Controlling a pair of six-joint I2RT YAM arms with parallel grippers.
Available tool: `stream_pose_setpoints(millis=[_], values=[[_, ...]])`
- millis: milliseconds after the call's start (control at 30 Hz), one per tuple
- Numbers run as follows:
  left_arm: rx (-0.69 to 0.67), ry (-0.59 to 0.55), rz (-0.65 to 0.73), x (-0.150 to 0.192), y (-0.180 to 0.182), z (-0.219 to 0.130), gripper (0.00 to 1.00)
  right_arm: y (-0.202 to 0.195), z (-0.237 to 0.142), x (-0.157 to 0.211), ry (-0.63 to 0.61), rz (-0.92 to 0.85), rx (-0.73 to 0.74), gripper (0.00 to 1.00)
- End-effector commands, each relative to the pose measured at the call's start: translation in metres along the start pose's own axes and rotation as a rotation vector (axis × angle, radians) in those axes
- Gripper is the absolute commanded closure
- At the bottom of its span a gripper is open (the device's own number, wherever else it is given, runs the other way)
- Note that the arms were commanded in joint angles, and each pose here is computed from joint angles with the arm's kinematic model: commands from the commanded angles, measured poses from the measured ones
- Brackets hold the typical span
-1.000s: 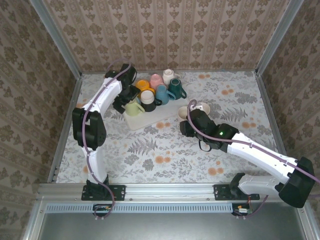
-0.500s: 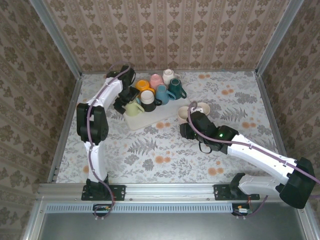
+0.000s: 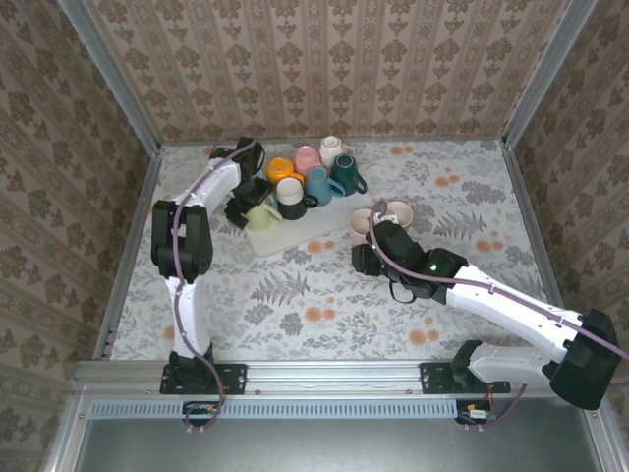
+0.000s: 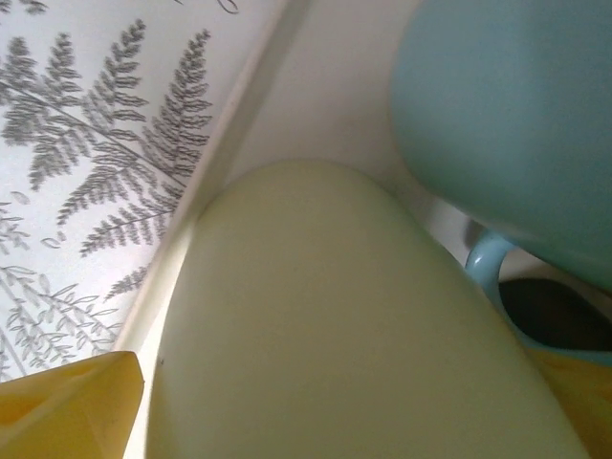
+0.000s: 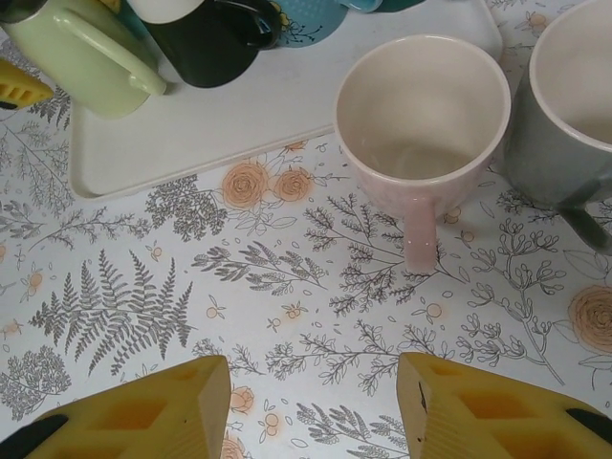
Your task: Turn the mug right side up
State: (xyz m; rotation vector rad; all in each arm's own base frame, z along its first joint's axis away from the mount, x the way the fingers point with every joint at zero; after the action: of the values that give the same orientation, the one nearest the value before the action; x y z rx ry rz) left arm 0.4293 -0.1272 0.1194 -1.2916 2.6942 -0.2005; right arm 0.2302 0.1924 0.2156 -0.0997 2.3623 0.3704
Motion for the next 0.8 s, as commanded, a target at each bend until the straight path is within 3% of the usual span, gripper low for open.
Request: stream_pose_setpoints(millis=[0, 233, 500, 633, 767], values=[[-0.043, 0.027, 0.018, -0.001, 0.006, 0.015, 0.09, 0.004, 0.0, 0.002, 0.008, 0.013, -0.012, 0.49], [0.029, 0.004, 0.046, -0.002, 0.007, -0.007, 0.32, 0.004, -0.005, 0.0, -0.003, -0.001, 0.001, 0.49], [0.118, -0.063, 0.116, 0.003, 0.025, -0.066, 0.41, 0.007, -0.021, -0.013, -0.048, -0.036, -0.023, 0.49], [0.314, -0.154, 0.21, 0.011, 0.028, -0.115, 0.45, 0.012, -0.035, -0.024, -0.109, -0.056, -0.086, 0.49], [0.702, -0.312, 0.374, 0.025, 0.026, -0.175, 0.43, 0.023, -0.052, -0.035, -0.172, -0.089, -0.193, 0.5]])
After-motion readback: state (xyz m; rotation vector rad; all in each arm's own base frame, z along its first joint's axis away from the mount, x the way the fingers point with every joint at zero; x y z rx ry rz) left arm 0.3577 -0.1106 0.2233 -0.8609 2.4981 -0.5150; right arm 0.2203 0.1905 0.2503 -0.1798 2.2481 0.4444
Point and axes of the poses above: each hand's point on the last joint's axis, 136 mm out from that joint toward the fingers, its own z axis out along the fingers, its own y axis along the line the jaws close on, x = y × z, the point moved 5 cm from there along -z, back along the fingers
